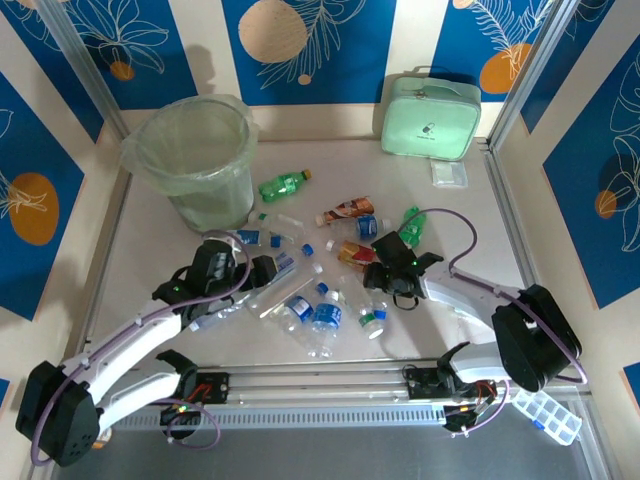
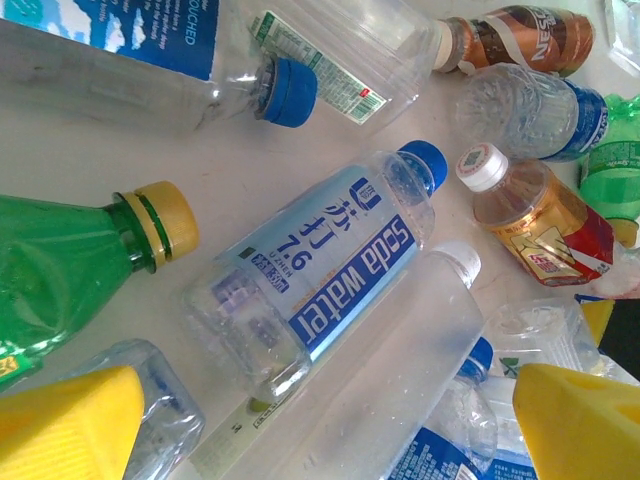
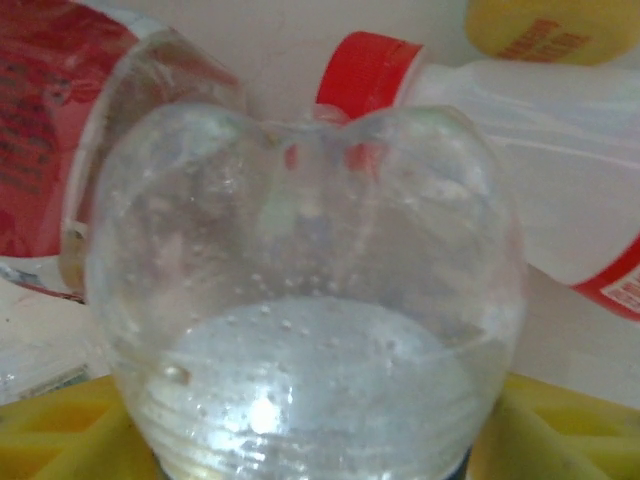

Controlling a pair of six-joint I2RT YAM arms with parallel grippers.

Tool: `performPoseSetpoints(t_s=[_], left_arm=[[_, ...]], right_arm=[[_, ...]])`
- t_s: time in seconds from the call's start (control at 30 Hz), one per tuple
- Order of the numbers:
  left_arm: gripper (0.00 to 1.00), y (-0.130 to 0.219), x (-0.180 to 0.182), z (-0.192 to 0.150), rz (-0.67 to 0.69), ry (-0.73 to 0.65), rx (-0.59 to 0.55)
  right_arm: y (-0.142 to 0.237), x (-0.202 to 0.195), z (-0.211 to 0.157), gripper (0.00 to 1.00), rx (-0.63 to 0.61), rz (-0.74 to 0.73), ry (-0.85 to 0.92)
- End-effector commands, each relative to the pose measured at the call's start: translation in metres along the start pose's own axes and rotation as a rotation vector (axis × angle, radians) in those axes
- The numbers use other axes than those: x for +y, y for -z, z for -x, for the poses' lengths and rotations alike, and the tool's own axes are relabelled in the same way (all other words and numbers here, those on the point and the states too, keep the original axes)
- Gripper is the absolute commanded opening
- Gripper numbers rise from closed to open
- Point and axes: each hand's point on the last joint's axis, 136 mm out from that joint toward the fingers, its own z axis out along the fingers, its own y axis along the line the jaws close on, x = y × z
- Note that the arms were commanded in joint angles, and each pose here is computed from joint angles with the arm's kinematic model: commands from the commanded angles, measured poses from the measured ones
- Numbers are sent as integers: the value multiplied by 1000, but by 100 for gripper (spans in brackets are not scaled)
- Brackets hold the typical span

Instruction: Put the plastic bottles in the bin

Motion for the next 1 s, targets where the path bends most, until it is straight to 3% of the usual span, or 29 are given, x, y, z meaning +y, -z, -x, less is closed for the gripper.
performPoseSetpoints(t_s=[0.0,0.1,0.4,0.6,0.8,0.9,0.97], left_arm=[[95,-3,-7,-4,-32,-22,8],[95,-3,-7,-4,-31,-26,5],[94,0,4,0,30,-17,-28],[94,17,7,5,16,9,-102],[95,50,10,19,-13,-4,-253],[94,68,12,24,-52,-5,-347],[93,77,-4,27,-154,-39,-387]], right_arm=[[3,8,11,64,-36,22,-6],[9,8,14,57,-67,31,-3],[46,20,27,50,-217,90,88],[116,68,35,50,-410,253,279],[198,140,59,49,-555,606,304],[216,171,74,49,-545,679,320],[214,186,76,49,-512,698,332]])
